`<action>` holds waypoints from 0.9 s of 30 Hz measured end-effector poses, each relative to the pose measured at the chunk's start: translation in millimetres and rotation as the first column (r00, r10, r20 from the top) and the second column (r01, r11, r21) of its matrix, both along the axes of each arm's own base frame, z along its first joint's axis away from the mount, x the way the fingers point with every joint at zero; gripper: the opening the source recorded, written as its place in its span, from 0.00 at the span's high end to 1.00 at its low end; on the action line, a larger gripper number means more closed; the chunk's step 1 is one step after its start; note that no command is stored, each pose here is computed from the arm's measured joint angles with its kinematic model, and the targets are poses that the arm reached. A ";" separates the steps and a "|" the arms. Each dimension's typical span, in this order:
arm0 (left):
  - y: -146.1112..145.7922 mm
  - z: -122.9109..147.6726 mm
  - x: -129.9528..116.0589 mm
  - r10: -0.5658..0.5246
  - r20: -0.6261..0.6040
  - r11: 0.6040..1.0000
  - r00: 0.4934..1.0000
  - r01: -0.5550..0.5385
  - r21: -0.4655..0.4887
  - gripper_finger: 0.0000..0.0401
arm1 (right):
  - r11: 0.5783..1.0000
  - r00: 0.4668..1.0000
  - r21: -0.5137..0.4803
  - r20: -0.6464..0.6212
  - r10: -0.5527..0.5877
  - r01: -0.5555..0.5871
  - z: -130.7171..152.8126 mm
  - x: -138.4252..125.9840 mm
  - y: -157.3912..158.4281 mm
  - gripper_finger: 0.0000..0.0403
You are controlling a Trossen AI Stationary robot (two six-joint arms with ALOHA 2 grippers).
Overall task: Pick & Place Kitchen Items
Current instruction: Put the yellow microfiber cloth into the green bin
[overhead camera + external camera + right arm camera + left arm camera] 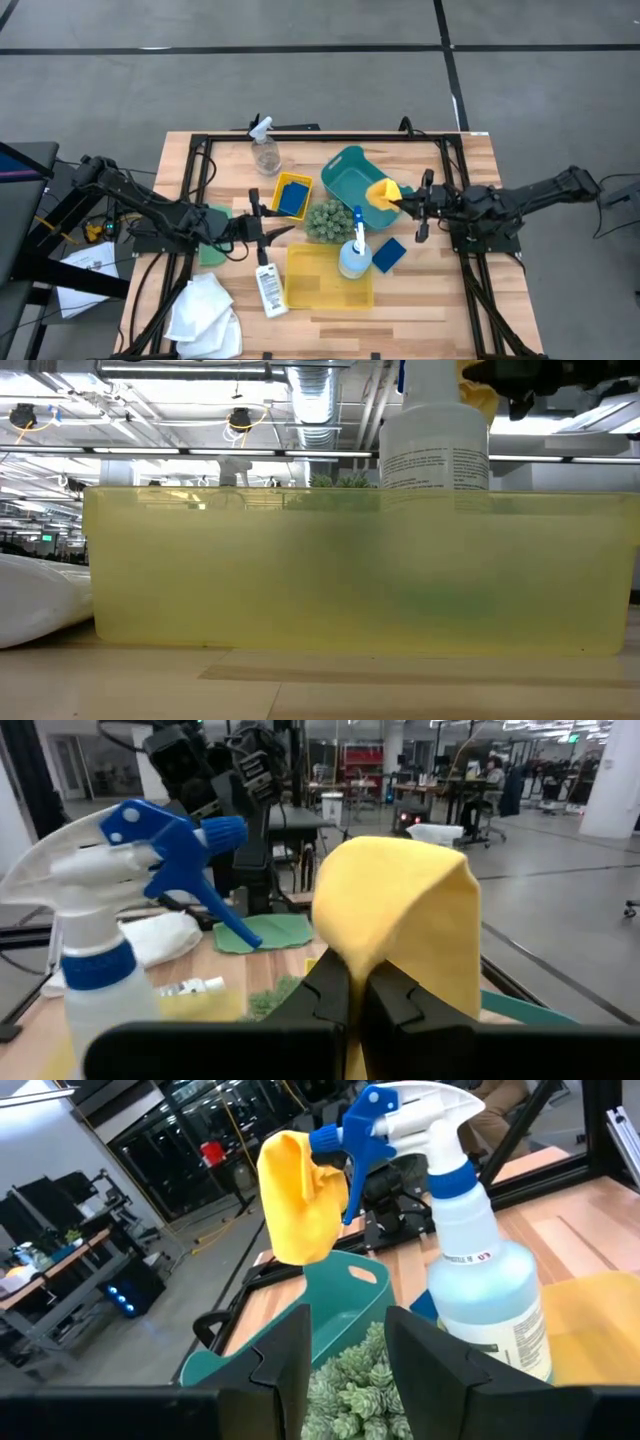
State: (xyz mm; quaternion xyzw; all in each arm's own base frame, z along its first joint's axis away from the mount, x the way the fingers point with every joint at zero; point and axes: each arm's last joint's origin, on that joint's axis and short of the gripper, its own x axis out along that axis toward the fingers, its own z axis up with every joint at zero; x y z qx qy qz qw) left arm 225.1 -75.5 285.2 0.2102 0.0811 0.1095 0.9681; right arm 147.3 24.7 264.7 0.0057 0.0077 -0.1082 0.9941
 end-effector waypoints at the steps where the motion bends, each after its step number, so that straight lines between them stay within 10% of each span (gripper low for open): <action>1: 0.0 -0.2 0.0 0.000 -0.003 1.000 1.000 0.000 0.001 0.68 | 1.000 1.000 0.002 0.010 -0.005 0.005 -2.3 0.3 -1.1 1.00; 27: 3.0 -0.8 0.8 0.014 -0.008 1.000 1.000 -0.014 0.002 0.68 | 0.996 0.995 0.064 0.081 0.058 -0.063 -53.8 -1.5 -47.6 1.00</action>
